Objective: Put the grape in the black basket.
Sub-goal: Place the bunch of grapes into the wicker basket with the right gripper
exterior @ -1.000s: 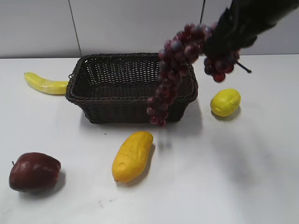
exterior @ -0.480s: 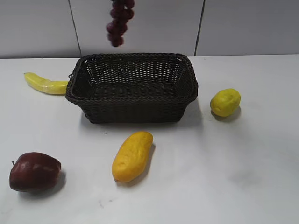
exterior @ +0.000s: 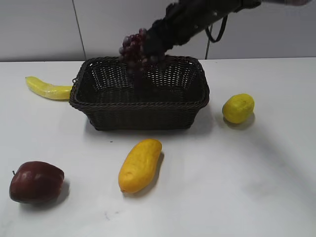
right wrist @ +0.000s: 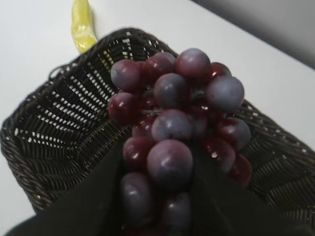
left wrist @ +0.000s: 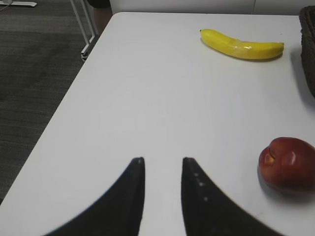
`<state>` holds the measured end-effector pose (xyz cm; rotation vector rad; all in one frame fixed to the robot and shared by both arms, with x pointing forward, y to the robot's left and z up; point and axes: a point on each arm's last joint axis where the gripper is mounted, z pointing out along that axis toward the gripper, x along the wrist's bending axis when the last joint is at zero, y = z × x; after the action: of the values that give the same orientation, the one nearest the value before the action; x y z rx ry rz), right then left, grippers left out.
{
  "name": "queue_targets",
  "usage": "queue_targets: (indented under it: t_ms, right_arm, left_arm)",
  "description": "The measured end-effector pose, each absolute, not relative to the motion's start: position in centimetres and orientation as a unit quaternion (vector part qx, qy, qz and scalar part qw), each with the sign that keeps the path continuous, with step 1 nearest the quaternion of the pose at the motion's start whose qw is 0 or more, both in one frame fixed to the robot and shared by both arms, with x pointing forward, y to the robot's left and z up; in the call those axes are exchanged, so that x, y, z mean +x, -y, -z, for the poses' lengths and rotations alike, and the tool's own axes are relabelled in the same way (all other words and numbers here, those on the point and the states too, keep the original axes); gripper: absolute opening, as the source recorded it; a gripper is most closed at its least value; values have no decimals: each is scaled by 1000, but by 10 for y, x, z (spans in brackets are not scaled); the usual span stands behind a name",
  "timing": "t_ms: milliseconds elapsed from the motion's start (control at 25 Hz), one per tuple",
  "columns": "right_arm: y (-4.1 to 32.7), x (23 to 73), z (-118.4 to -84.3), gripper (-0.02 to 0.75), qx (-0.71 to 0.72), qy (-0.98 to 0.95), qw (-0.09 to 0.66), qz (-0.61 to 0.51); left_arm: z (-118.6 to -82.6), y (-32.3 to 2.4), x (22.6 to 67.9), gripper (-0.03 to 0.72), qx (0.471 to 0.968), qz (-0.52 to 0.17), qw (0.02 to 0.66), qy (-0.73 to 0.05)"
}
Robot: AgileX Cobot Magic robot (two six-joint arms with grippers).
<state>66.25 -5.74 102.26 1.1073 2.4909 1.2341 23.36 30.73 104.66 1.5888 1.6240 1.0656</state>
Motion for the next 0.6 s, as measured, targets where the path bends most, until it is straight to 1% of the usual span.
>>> queue_targets:
  t_ms: [160, 240, 280, 320, 480, 560, 600]
  right_arm:
    - [54, 669, -985, 249, 381, -840, 50, -384]
    - [53, 670, -975, 249, 383, -844, 39, -374]
    - [53, 670, -971, 269, 383, -846, 35, -370]
    - [53, 670, -968, 316, 382, -848, 33, -365]
    - [55, 669, -966, 568, 371, -859, 39, -350]
    - [57, 668, -970, 624, 358, -868, 47, -340]
    - [59, 667, -975, 633, 353, -871, 56, -336]
  left_arm:
    - [-1047, -307, 234, 229, 602, -404, 311, -615]
    - [-1047, -307, 234, 229, 602, -404, 311, -615]
    - [-1047, -307, 234, 229, 602, -404, 311, -615]
    - [-1047, -307, 234, 229, 602, -404, 311, -615]
    - [-1047, -307, 234, 229, 602, -404, 311, -615]
    - [-1047, -307, 234, 229, 602, -404, 311, -615]
    - [-1047, -307, 234, 229, 602, -404, 311, -615]
